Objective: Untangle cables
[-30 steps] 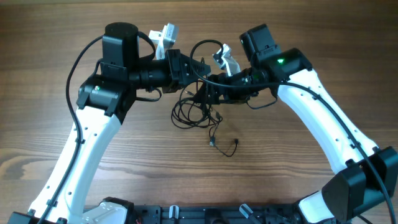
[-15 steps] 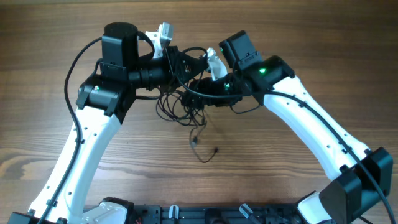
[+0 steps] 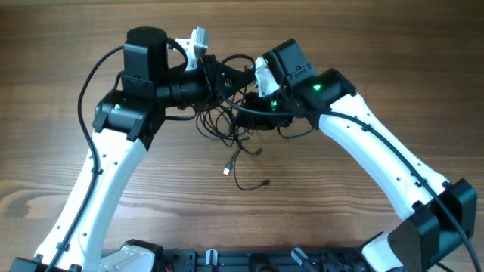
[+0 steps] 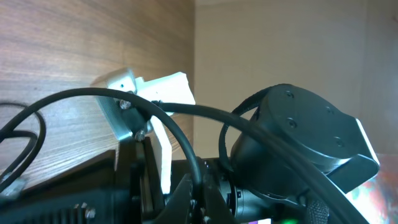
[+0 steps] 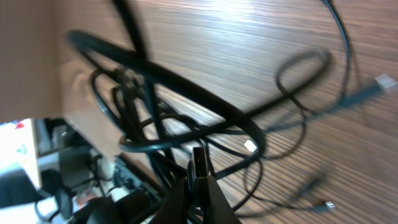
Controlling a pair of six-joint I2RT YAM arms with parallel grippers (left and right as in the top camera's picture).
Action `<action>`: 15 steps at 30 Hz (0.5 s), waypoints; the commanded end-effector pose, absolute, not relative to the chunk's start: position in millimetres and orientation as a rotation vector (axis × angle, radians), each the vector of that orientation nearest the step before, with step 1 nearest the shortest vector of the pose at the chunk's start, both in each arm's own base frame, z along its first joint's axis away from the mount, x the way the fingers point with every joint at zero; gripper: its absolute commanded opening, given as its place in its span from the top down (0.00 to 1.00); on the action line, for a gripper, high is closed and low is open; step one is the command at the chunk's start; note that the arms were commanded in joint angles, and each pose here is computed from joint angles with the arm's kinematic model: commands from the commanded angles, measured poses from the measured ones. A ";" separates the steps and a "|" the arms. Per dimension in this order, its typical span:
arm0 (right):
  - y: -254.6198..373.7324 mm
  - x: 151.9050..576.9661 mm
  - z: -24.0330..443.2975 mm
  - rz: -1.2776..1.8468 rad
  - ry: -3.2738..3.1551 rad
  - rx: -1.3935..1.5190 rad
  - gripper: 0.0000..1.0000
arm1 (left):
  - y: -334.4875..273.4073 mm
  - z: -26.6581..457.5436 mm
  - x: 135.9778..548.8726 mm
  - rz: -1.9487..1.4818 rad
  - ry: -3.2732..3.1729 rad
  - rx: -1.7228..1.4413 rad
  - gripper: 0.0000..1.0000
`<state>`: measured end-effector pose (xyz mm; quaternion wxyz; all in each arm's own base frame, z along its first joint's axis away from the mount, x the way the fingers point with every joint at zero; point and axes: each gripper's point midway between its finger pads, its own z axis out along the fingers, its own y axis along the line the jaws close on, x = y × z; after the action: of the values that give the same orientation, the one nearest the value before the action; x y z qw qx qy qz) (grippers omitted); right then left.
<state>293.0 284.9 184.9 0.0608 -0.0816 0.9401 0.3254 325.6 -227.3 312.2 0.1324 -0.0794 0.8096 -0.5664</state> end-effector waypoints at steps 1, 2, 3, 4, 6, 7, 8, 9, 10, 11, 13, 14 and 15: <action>266.4 303.6 173.2 0.786 2.874 -0.133 0.96 | -214.5 308.4 330.1 -1.592 2.356 -0.313 0.96; 261.2 303.9 170.3 0.742 2.883 -0.119 0.96 | -208.9 301.9 331.9 -1.559 2.375 -0.364 0.96; 256.3 304.3 167.9 0.705 2.893 -0.099 0.96 | -204.1 296.5 333.5 -1.529 2.389 -0.406 0.96; 250.2 305.3 165.1 0.658 2.903 -0.062 0.96 | -198.8 290.7 335.0 -1.496 2.404 -0.450 0.96; 237.4 307.2 160.2 0.568 2.919 0.014 0.96 | -187.8 278.6 337.8 -1.417 2.431 -0.540 0.96; 230.7 308.3 158.0 0.521 2.923 0.041 0.96 | -180.5 270.7 339.4 -1.360 2.446 -0.595 0.96; 224.6 309.5 156.4 0.483 2.925 0.067 0.96 | -171.5 261.9 341.1 -1.289 2.460 -0.656 0.96; 218.7 310.4 155.0 0.448 2.928 0.094 0.96 | -164.3 254.4 341.6 -1.230 2.472 -0.704 0.96; 213.3 311.3 153.8 0.418 2.929 0.106 0.96 | -151.3 242.7 341.9 -1.125 2.489 -0.778 0.96; 210.9 311.9 153.4 0.407 2.930 0.113 0.96 | -140.7 233.7 341.6 -1.038 2.499 -0.832 0.96; 207.6 313.2 153.2 0.405 2.931 0.128 0.96 | -115.7 214.8 337.8 -0.826 2.517 -0.943 0.96; 208.2 313.0 153.5 0.421 2.935 0.131 0.96 | -106.6 208.9 335.7 -0.749 2.521 -0.974 0.96; 212.1 311.5 154.8 0.467 2.943 0.128 0.96 | -91.0 200.5 331.7 -0.619 2.522 -1.019 0.96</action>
<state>304.0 218.3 153.9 0.0725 0.0231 0.9839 0.1618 325.5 -146.6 221.6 0.1059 -0.2935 0.8799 -0.3584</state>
